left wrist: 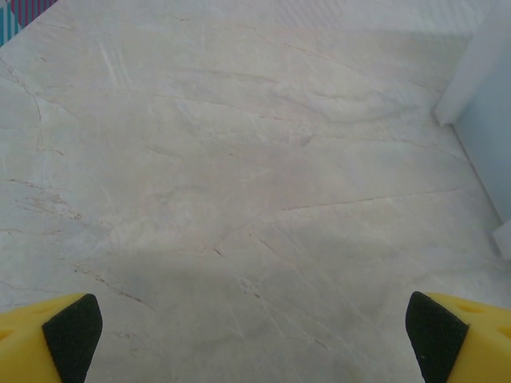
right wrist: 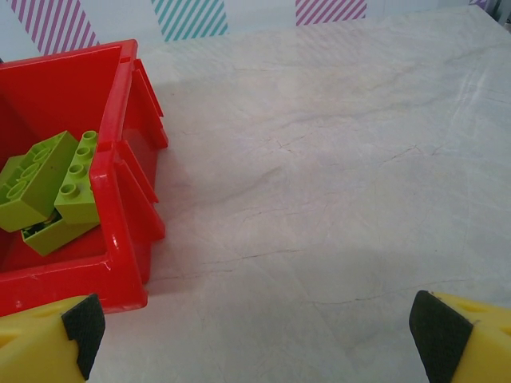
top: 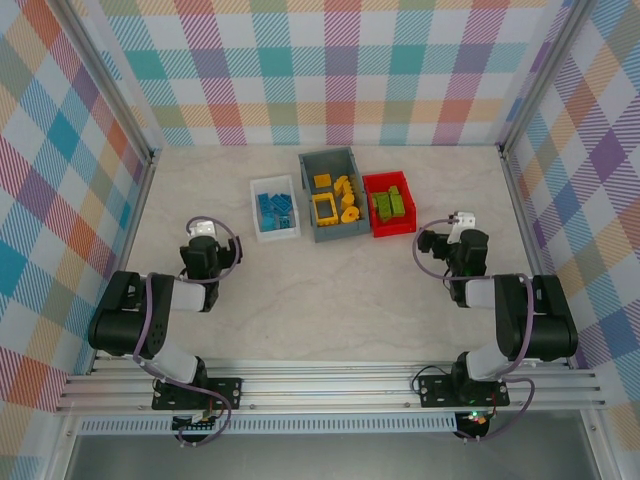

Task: Sort the legos into containers by color

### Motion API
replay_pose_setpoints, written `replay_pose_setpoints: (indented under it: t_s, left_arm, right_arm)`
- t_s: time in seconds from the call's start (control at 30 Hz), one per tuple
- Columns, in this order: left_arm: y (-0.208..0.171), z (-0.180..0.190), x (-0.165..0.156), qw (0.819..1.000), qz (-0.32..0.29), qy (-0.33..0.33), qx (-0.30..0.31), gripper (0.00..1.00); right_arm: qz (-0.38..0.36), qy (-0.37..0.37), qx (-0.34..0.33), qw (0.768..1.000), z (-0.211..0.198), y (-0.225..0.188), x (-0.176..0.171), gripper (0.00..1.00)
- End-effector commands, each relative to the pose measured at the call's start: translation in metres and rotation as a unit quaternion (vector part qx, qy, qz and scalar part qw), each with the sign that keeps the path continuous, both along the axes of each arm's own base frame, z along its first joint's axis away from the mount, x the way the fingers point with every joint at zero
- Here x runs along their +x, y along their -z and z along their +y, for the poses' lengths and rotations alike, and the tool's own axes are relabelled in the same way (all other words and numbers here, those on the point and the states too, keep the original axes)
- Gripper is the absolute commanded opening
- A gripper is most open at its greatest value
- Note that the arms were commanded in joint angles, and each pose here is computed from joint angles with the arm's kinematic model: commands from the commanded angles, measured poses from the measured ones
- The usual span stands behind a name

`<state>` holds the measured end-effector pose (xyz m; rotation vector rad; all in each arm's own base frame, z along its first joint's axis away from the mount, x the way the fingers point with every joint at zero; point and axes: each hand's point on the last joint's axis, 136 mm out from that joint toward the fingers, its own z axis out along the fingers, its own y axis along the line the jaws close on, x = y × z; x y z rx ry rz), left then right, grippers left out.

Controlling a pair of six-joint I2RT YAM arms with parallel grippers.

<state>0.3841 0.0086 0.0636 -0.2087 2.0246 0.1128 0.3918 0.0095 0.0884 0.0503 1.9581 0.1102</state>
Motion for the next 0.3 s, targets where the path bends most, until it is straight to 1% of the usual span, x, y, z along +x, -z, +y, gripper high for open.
replay_pose_setpoints:
  t_s: [0.0, 0.27]
  left_arm:
    - [-0.0172, -0.002, 0.0099, 0.999, -0.033, 0.008, -0.005, 1.0]
    - [-0.0173, -0.002, 0.0101, 0.999, -0.033, 0.008, -0.004, 1.0]
  right_arm:
    - [-0.002, -0.006, -0.013, 1.0, 0.0025, -0.0022, 0.0045, 1.0]
    - [-0.002, -0.007, -0.012, 1.0, 0.0029, -0.0022, 0.0044, 1.0]
